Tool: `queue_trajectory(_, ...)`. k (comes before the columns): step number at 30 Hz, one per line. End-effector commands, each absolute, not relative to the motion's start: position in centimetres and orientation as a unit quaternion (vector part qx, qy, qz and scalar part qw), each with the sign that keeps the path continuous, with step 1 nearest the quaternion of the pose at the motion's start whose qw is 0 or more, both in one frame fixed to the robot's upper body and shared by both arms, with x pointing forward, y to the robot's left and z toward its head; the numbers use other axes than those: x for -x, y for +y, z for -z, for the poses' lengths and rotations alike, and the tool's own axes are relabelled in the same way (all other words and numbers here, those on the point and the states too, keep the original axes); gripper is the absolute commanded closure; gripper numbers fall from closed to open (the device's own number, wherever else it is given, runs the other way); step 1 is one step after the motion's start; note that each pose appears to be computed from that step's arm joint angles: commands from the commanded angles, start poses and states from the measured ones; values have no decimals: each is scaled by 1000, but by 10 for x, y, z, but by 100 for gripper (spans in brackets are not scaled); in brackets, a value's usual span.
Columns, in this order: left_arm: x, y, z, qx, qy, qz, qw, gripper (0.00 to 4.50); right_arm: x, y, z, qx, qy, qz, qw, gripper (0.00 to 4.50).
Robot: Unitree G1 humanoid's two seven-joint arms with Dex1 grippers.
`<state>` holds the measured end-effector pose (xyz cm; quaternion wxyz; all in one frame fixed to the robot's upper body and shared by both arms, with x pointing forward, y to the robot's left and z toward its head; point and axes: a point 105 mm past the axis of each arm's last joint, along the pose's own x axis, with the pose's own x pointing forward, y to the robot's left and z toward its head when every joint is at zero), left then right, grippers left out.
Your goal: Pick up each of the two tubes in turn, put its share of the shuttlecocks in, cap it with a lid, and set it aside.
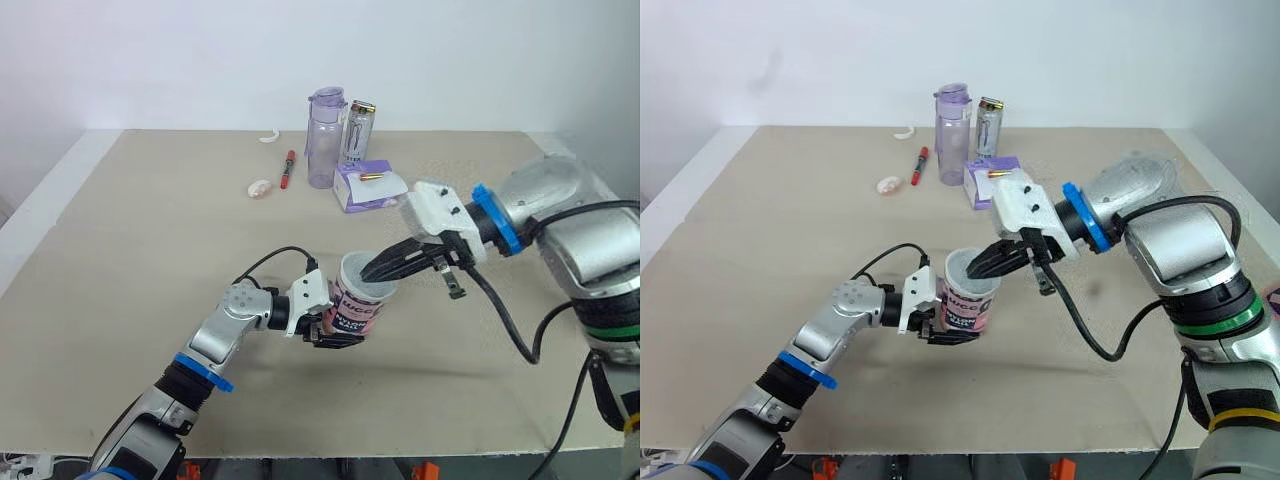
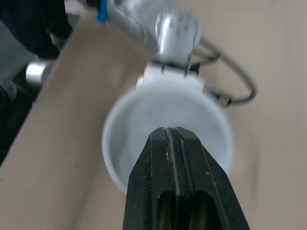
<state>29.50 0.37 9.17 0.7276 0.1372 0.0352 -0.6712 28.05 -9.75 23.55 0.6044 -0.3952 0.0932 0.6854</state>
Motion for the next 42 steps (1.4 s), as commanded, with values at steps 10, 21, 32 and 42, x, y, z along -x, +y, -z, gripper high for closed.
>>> queue_trajectory(10, -307, 20, -75, -147, 76, 631, 758, 100, -288, -98, -201, 408, 135, -686, 587, 435)
queue_trajectory(21, -306, 31, -80, -148, 65, 628, 761, 100, -295, -191, -286, 184, 19, -559, 808, 435)
queue_trajectory(32, -297, 26, -103, -127, 6, 662, 739, 0, -254, -193, -160, 130, 64, -531, 835, 230)
queue_trajectory(42, -297, 56, -123, -149, -20, 664, 733, 0, -255, -152, -129, 114, 19, -563, 818, 7)
